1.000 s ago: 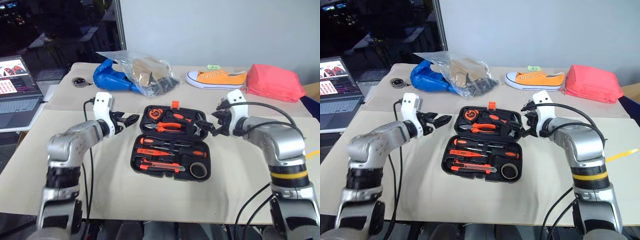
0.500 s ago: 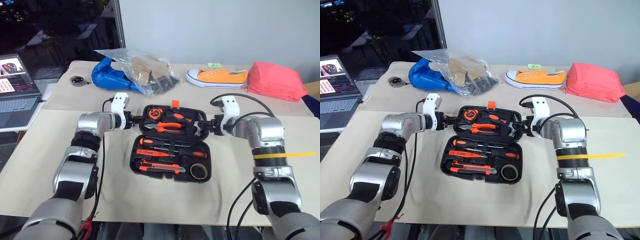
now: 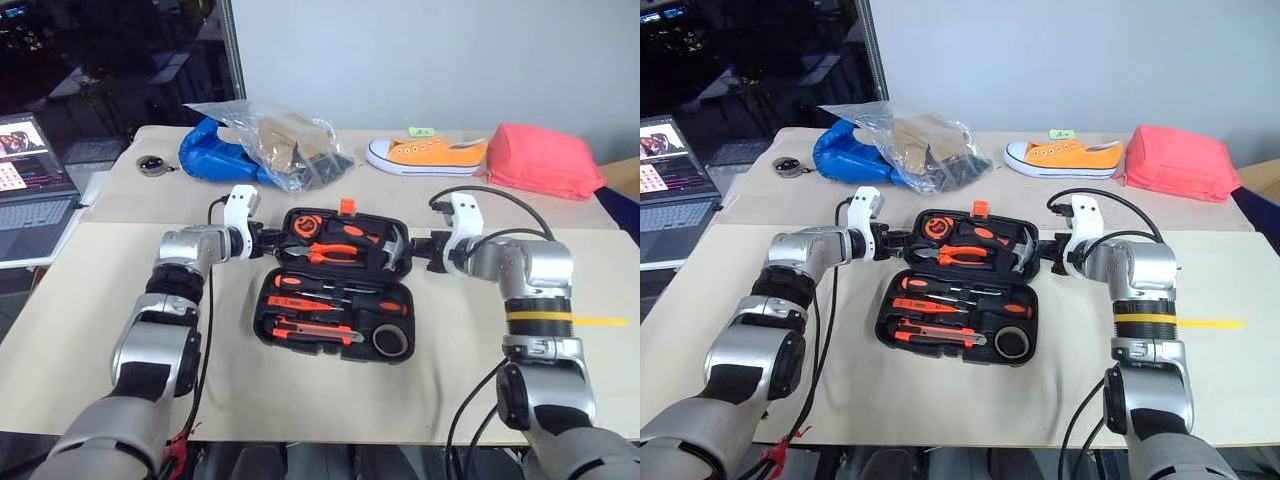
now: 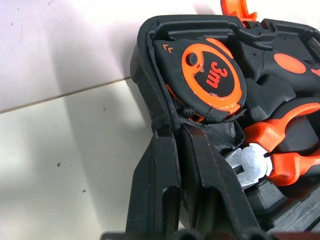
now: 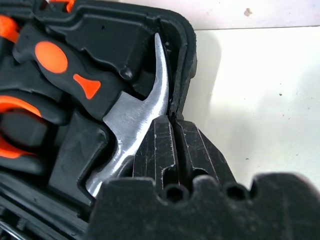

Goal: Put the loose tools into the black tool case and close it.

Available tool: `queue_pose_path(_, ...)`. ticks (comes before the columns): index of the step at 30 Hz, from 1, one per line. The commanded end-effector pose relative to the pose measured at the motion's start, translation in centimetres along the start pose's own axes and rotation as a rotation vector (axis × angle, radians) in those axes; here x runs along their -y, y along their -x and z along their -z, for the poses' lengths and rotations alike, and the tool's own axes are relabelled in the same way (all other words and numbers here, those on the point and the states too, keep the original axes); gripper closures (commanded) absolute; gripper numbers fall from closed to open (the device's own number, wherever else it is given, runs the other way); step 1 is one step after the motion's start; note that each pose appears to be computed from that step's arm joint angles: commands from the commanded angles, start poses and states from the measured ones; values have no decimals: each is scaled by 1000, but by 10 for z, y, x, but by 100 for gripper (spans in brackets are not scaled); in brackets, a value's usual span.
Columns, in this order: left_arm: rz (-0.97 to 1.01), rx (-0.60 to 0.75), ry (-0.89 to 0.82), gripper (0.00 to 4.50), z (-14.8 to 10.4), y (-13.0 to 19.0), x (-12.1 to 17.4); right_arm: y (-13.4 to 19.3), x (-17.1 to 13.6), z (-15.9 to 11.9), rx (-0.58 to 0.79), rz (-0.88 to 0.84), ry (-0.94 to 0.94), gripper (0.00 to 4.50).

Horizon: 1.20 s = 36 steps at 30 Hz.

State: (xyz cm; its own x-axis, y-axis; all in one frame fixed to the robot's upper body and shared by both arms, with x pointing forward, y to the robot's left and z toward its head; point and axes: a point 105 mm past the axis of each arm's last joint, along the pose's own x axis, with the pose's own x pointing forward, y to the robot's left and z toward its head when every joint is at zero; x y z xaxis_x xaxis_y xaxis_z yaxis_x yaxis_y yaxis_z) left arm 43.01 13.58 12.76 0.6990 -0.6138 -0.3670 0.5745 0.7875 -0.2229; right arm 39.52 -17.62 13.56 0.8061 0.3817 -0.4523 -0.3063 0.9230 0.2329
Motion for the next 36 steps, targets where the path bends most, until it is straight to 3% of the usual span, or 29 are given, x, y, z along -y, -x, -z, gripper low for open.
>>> queue_pose_path(1,118,151,-206,450,-30,4,33,16,-46,-43,300,-218,141,449)
queue_pose_path(5,154,303,-372,450,-41,26,54,37,-58,-48,469,-266,311,449)
queue_pose_path(13,116,367,-663,450,-24,51,71,67,-72,-34,624,-298,540,449)
queue_pose_path(22,118,260,-864,450,25,75,70,87,-76,36,545,-308,876,449)
queue_pose_path(25,105,223,-856,450,37,88,63,88,-71,60,492,-321,992,449)
queue_pose_path(28,83,212,-706,450,42,111,51,90,-58,80,412,-313,1040,449)
queue_pose_path(30,100,212,-605,380,44,133,47,92,-43,88,351,-278,1074,450)
queue_pose_path(36,256,101,-468,172,53,191,61,122,-11,103,110,-297,1044,250)
